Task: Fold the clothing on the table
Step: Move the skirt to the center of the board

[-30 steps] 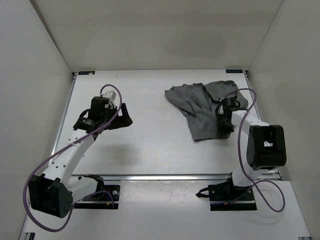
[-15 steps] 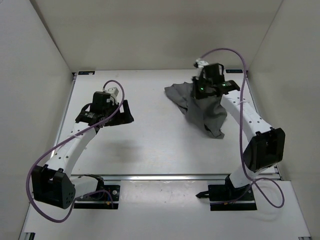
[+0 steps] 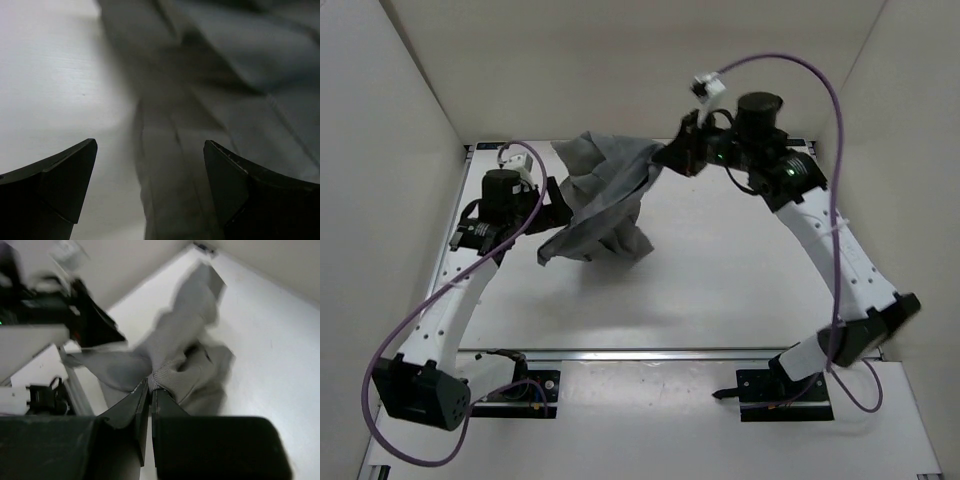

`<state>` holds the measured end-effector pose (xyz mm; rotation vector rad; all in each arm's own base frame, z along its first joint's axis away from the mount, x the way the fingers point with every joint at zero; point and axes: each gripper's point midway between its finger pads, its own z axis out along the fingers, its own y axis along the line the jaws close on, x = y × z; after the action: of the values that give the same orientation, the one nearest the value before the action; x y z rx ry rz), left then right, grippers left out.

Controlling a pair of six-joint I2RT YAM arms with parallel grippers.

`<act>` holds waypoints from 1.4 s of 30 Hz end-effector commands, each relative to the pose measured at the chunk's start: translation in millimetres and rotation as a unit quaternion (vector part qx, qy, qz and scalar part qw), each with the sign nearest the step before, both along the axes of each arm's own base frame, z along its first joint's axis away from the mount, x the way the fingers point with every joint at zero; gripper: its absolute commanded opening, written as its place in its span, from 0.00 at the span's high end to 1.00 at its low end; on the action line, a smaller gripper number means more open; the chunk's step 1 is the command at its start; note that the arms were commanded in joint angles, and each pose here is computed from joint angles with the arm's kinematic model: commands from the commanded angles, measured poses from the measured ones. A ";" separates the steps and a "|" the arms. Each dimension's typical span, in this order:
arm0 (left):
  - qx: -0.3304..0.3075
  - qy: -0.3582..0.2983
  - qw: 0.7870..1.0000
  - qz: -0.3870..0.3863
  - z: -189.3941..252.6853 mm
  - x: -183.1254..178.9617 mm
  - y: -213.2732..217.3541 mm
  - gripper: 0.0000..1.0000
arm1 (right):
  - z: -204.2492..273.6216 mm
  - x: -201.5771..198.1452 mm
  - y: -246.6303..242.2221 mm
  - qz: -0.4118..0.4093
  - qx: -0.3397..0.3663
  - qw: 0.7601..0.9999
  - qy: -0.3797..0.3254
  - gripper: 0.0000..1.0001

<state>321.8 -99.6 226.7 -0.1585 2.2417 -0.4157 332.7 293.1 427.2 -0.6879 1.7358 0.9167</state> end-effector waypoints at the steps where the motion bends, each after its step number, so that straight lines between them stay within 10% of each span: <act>1: -0.009 -0.090 0.995 0.049 60.8 -2.1 20.1 0.02 | -26.0 -12.0 -42.0 -0.012 0.032 0.999 0.028 1.00; 7: -0.024 -0.124 0.991 0.043 85.4 -3.4 12.9 0.01 | -184.7 -6.4 -109.7 -0.088 -0.032 0.979 0.181 1.00; 16: -0.029 -0.078 0.996 0.019 49.3 -1.2 0.2 0.01 | -210.5 35.5 -197.2 -0.191 -0.131 0.959 0.164 1.00; 25: -0.012 -0.068 0.998 0.014 35.7 0.1 2.7 0.01 | -176.9 157.2 -47.7 -0.055 -0.165 0.982 0.079 0.99; 27: -0.008 -0.069 0.997 0.021 36.5 1.8 7.8 0.01 | -170.4 141.2 -10.0 0.018 -0.086 0.990 0.107 0.86; 30: -0.001 -0.068 0.998 0.019 36.5 4.2 6.4 0.01 | -172.7 140.7 -10.0 0.003 -0.105 0.989 0.102 0.05; 42: 0.006 -0.038 0.999 -0.029 -12.0 40.1 -32.5 0.02 | -193.3 90.1 -144.7 -0.188 -0.143 0.968 0.089 0.01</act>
<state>349.1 -109.7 223.1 -0.1529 2.1927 -0.4062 430.7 168.6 229.9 -0.5051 2.1581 0.5622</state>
